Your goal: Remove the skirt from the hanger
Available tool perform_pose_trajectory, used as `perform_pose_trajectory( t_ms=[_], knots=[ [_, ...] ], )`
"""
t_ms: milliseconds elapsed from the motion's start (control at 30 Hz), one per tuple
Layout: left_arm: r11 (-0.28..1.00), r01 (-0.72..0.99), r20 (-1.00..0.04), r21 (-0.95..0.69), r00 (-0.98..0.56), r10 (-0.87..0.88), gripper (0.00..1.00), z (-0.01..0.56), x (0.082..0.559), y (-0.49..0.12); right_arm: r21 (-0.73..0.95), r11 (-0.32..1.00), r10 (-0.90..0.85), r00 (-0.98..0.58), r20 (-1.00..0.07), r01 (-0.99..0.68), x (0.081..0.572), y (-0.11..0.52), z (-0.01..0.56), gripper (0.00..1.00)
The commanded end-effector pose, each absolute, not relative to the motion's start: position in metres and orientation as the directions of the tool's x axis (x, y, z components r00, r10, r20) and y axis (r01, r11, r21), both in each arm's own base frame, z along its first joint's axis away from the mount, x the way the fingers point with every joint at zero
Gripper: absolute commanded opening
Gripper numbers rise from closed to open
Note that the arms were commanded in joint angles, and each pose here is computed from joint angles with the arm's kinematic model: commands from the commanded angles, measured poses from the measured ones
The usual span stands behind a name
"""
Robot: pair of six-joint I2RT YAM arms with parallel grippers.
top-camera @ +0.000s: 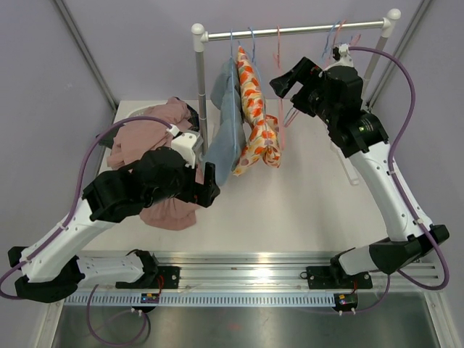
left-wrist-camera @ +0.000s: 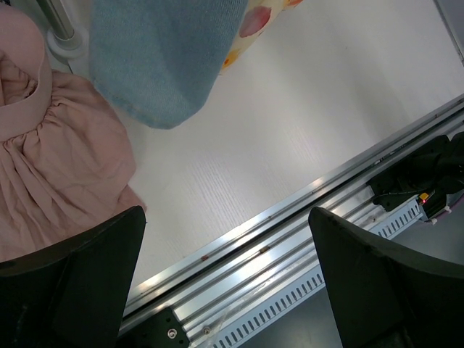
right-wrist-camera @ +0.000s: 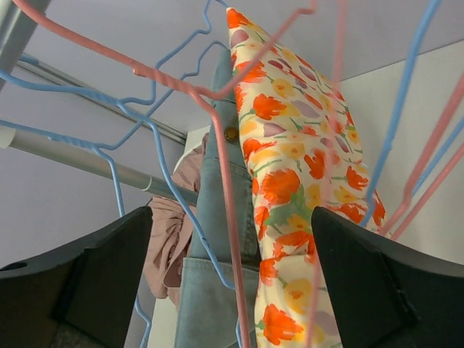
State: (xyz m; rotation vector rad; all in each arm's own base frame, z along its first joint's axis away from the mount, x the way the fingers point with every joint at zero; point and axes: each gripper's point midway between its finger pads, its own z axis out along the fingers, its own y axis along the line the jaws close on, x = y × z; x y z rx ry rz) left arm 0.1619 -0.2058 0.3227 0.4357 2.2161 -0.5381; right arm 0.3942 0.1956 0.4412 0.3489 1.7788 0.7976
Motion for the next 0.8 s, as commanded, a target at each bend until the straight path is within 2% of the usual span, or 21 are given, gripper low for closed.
perform_pose_trajectory(
  t_ms=[0,200,300,333,400,433,500,533,767],
  knots=[
    [0.829,0.490,-0.789,-0.270,-0.606,0.101,0.99,0.334,0.163,-0.213,0.651,0.737,0.604,-0.259,-0.754,-0.179,0.371,0.173,0.472,1.00],
    [0.825,0.495,-0.787,-0.273,-0.608,0.104,0.99,0.333,0.165,-0.217,0.581,0.792,0.562,-0.146,-0.814,-0.187,0.351,0.148,0.506,0.99],
    [0.823,0.494,-0.785,-0.278,-0.611,0.101,0.99,0.332,0.166,-0.220,0.545,0.765,0.524,-0.160,-0.836,-0.344,0.347,0.172,0.530,0.99],
    [0.822,0.497,-0.786,-0.280,-0.610,0.102,0.99,0.331,0.166,-0.222,0.520,0.716,0.495,-0.188,-0.849,-0.465,0.334,0.194,0.546,0.99],
    [0.822,0.495,-0.784,-0.281,-0.612,0.101,0.99,0.331,0.167,-0.223,0.499,0.698,0.430,-0.257,-0.865,-0.513,0.344,0.222,0.534,1.00],
    [0.822,0.495,-0.784,-0.281,-0.612,0.100,0.99,0.331,0.167,-0.223,0.446,0.680,0.394,-0.224,-0.892,-0.581,0.330,0.238,0.556,0.99],
    [0.822,0.495,-0.784,-0.282,-0.613,0.100,0.99,0.330,0.167,-0.224,0.418,0.711,0.301,-0.292,-0.908,-0.565,0.347,0.264,0.526,0.99],
    [0.820,0.496,-0.784,-0.285,-0.613,0.098,0.99,0.331,0.166,-0.223,0.398,0.718,0.297,-0.266,-0.917,-0.571,0.346,0.267,0.535,0.99],
    [0.826,0.487,-0.787,-0.284,-0.610,0.088,0.99,0.332,0.163,-0.214,0.360,0.796,0.247,-0.282,-0.927,-0.487,0.383,0.273,0.495,0.99]
  ],
)
